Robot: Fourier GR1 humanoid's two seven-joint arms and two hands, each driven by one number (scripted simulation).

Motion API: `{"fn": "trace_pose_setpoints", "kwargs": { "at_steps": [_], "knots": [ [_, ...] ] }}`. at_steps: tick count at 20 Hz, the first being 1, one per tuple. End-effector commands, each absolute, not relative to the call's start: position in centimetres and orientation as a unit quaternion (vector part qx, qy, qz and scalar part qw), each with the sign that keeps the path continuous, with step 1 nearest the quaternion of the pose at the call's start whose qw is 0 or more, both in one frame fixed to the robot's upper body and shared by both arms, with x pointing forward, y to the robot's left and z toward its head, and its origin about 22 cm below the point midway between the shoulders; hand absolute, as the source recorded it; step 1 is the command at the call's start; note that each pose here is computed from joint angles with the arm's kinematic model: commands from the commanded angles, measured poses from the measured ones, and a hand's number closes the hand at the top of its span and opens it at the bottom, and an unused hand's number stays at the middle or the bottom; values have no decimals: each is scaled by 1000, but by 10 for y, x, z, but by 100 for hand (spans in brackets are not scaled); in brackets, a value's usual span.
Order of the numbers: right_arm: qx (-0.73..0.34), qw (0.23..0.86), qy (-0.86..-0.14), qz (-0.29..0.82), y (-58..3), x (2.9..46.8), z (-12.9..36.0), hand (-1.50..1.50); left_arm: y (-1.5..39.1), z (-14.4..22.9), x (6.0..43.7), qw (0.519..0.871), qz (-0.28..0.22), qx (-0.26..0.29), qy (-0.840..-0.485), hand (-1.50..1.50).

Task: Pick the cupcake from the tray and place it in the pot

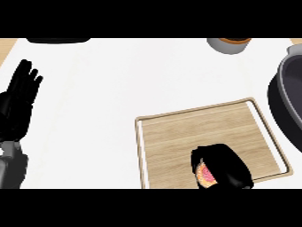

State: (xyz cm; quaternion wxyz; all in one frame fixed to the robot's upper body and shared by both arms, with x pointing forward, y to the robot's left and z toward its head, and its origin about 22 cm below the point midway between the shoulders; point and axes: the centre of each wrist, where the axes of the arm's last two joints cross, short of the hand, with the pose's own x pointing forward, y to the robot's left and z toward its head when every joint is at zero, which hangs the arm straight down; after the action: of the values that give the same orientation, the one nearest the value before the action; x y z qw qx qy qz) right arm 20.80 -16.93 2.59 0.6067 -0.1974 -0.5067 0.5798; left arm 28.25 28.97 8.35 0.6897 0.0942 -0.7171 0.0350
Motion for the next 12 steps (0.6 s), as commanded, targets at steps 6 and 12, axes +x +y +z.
{"fn": "trace_pose_setpoints", "kwargs": {
  "at_steps": [6, 12],
  "knots": [
    [-230, 594, -563, 527, -169, 140, 76, 150, 280, 90, 277, 693, 35, 89, -714, 0],
    [-326, 573, -666, 347, -177, 134, 128, 150, 287, 75, 276, 689, 35, 93, -718, 0]
  ]
}}
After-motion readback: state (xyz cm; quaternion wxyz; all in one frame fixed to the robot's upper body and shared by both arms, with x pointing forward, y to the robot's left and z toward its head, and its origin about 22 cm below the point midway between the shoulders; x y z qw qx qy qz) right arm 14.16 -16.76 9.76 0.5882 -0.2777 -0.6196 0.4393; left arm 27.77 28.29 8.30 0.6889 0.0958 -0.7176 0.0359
